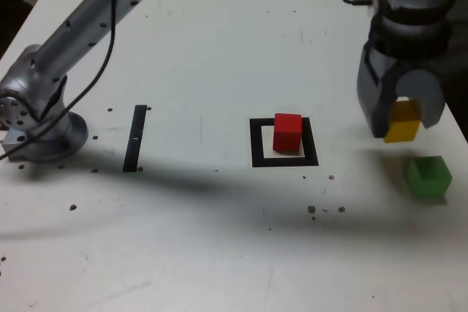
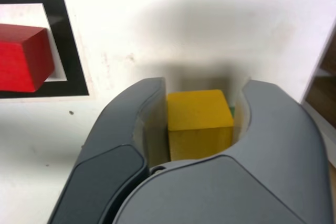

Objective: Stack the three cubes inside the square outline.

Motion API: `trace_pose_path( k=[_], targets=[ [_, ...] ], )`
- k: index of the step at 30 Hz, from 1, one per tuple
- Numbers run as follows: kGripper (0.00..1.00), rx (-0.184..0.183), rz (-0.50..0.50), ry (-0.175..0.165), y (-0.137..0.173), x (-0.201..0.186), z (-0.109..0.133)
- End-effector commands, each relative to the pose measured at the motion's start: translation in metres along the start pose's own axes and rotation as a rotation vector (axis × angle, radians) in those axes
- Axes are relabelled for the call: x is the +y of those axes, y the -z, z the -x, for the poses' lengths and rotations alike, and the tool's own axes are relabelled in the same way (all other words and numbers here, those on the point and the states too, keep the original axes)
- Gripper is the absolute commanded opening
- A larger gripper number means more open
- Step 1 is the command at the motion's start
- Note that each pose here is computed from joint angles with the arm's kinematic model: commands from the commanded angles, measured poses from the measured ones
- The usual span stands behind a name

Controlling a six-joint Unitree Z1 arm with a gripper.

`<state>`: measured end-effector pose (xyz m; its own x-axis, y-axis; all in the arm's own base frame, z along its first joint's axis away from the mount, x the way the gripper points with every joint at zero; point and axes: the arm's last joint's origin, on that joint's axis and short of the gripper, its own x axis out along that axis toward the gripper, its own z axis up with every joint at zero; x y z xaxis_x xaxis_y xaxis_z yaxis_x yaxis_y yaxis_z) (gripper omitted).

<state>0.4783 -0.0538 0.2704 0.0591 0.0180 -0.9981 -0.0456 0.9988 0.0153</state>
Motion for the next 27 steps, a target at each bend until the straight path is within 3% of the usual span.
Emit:
trace_pose_path(
  k=[1, 10, 20, 27],
  targets=[
    [0.22, 0.003, -0.016, 0.004, 0.013, 0.003, 0.014],
    [0.23, 0.044, -0.114, 0.063, 0.050, 0.006, 0.037],
    [0.23, 0.052, -0.199, 0.073, 0.090, 0.013, 0.055],
    [0.23, 0.043, -0.223, 0.081, 0.111, 0.024, 0.050]
  ],
)
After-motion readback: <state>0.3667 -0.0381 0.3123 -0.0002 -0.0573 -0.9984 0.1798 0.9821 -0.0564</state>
